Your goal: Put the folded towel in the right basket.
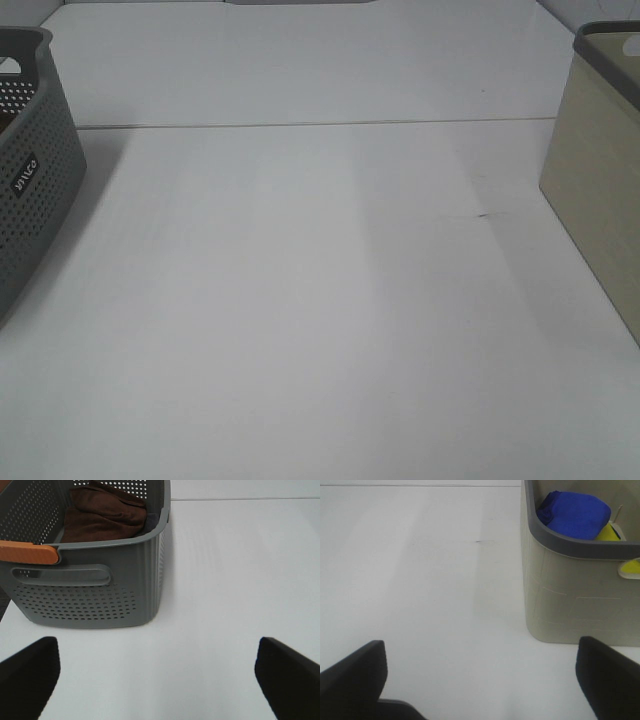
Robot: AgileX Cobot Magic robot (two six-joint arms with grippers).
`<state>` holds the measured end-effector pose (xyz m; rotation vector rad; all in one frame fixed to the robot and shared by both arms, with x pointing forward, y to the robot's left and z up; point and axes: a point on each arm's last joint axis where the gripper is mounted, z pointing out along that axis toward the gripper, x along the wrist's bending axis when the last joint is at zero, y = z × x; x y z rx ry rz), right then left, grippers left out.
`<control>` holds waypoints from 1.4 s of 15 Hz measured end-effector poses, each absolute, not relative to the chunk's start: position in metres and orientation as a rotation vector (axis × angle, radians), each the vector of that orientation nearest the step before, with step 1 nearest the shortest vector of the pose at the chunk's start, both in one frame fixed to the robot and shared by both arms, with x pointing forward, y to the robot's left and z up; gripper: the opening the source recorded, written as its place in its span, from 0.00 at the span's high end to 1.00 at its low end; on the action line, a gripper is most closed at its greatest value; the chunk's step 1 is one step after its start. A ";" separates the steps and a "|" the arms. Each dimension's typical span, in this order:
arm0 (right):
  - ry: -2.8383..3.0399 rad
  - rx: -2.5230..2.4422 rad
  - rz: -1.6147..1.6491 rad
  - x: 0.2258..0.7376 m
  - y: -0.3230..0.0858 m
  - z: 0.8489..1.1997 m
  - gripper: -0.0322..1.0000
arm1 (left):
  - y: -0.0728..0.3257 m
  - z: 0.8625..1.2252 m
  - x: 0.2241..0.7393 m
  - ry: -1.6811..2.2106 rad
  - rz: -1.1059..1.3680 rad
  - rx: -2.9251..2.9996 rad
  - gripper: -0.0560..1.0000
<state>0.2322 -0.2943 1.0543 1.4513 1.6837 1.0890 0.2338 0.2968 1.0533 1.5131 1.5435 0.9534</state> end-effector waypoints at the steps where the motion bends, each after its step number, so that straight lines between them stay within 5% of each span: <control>1: 1.678 1.457 1.087 0.232 -0.294 1.054 0.03 | 0.297 1.053 0.234 1.544 0.953 1.513 0.01; 21: 1.577 1.510 0.982 0.233 -0.297 1.054 0.03 | 0.297 1.053 0.234 1.544 0.953 1.513 0.01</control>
